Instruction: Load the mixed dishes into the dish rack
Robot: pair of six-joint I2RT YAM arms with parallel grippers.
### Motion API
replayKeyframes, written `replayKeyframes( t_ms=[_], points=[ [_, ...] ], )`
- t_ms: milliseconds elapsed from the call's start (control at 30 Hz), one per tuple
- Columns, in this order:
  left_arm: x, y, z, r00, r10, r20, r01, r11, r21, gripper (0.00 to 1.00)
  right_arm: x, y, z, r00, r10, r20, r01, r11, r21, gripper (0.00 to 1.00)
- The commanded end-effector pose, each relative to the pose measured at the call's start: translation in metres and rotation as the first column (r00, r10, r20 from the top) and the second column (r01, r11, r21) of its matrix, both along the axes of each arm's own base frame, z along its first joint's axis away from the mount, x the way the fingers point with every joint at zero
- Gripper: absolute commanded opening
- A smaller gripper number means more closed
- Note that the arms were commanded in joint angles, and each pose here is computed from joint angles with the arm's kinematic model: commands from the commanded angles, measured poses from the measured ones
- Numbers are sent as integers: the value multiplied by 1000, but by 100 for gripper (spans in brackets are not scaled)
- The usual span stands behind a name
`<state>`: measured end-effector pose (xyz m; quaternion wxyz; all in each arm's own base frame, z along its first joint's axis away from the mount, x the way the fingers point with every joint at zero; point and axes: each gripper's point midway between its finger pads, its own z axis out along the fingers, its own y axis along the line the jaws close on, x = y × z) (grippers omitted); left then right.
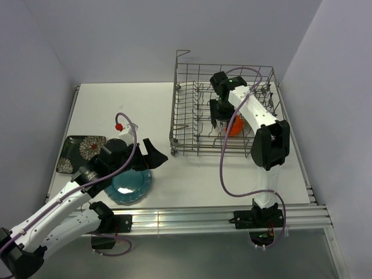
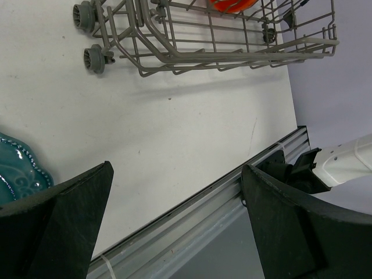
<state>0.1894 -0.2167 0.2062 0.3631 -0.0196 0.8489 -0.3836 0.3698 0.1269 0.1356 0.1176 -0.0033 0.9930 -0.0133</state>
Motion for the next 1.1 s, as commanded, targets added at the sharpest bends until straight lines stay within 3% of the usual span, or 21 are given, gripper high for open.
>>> replayKeyframes(
  t_ms=[0, 367, 533, 567, 633, 833, 933, 1067],
  points=[
    [4, -6, 8, 999, -23, 42, 24, 999, -23, 99, 10, 0, 18, 997, 2, 81, -6, 999, 49, 0],
    [6, -9, -4, 1000, -22, 3, 22, 1000, -15, 99, 7, -5, 2, 1000, 9, 27, -11, 998, 67, 1],
    [7, -7, -11, 1000, -3, -20, 3, 1000, 9, 99, 9, -8, -4, 1000, 8, 14, -9, 998, 65, 20],
    [8, -6, -15, 999, 2, -32, -2, 1000, 20, 99, 10, -9, -5, 1000, 8, 13, -9, 998, 63, 32],
    [9, -4, -18, 999, 20, -44, -18, 999, 31, 99, 12, -9, -3, 1000, 9, 24, -10, 998, 63, 47],
    [13, 2, -36, 993, 75, -93, -69, 995, 73, 99, 18, -7, 5, 998, 17, 60, -21, 997, 75, 84],
    [12, 4, -44, 989, 89, -117, -79, 993, 90, 99, 17, -1, 6, 998, 30, 59, -36, 993, 109, 95],
    [12, 5, -52, 985, 105, -137, -92, 991, 98, 99, 19, 0, 10, 996, 37, 77, -45, 993, 112, 97]
  ],
)
